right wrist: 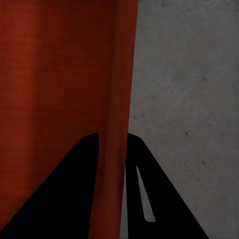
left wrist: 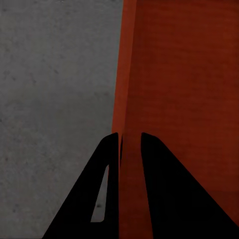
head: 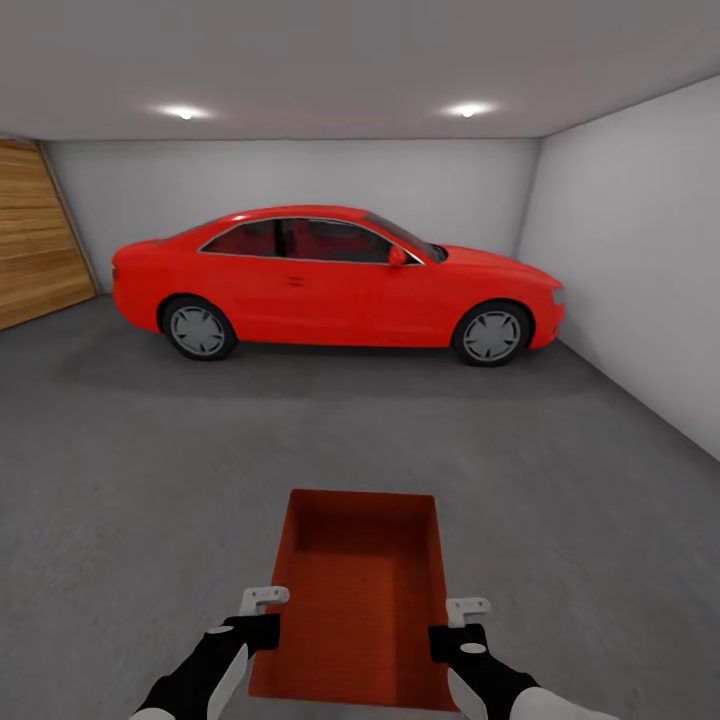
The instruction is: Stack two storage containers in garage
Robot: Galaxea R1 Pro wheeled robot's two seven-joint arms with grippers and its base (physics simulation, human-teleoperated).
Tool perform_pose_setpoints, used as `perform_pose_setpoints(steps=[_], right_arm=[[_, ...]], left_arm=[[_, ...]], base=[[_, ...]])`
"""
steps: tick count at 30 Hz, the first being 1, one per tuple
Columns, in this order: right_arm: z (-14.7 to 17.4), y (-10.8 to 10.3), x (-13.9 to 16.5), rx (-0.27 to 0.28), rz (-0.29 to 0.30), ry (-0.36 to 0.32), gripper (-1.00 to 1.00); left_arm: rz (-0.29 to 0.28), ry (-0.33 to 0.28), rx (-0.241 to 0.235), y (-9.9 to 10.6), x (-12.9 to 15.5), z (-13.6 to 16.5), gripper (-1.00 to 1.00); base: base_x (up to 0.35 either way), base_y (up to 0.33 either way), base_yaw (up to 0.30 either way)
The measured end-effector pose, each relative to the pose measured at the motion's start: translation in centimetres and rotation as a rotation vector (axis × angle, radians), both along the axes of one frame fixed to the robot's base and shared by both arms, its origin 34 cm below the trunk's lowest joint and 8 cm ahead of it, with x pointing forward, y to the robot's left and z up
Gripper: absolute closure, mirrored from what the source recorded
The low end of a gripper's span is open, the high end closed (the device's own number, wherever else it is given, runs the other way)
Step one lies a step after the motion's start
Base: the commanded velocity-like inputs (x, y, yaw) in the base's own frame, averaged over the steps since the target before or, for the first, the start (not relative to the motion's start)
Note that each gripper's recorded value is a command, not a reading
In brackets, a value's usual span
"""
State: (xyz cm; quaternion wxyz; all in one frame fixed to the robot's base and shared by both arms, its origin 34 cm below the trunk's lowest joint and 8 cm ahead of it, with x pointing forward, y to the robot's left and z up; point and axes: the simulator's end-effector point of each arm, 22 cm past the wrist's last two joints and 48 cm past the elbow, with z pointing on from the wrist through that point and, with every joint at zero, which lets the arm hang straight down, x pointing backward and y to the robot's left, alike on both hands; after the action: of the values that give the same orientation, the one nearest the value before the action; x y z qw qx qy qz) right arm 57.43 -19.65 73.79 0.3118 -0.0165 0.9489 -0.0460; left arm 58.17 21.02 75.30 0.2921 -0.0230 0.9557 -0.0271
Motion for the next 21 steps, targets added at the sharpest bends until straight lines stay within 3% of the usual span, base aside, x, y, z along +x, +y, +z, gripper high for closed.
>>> perform_pose_setpoints(steps=[21], right_arm=[[0.00,0.01,-0.01,0.000,0.000,0.000,1.00]], left_arm=[[-0.001,0.000,0.000,0.01,0.00,0.00,1.00]], base=[[0.323,0.000,0.000]])
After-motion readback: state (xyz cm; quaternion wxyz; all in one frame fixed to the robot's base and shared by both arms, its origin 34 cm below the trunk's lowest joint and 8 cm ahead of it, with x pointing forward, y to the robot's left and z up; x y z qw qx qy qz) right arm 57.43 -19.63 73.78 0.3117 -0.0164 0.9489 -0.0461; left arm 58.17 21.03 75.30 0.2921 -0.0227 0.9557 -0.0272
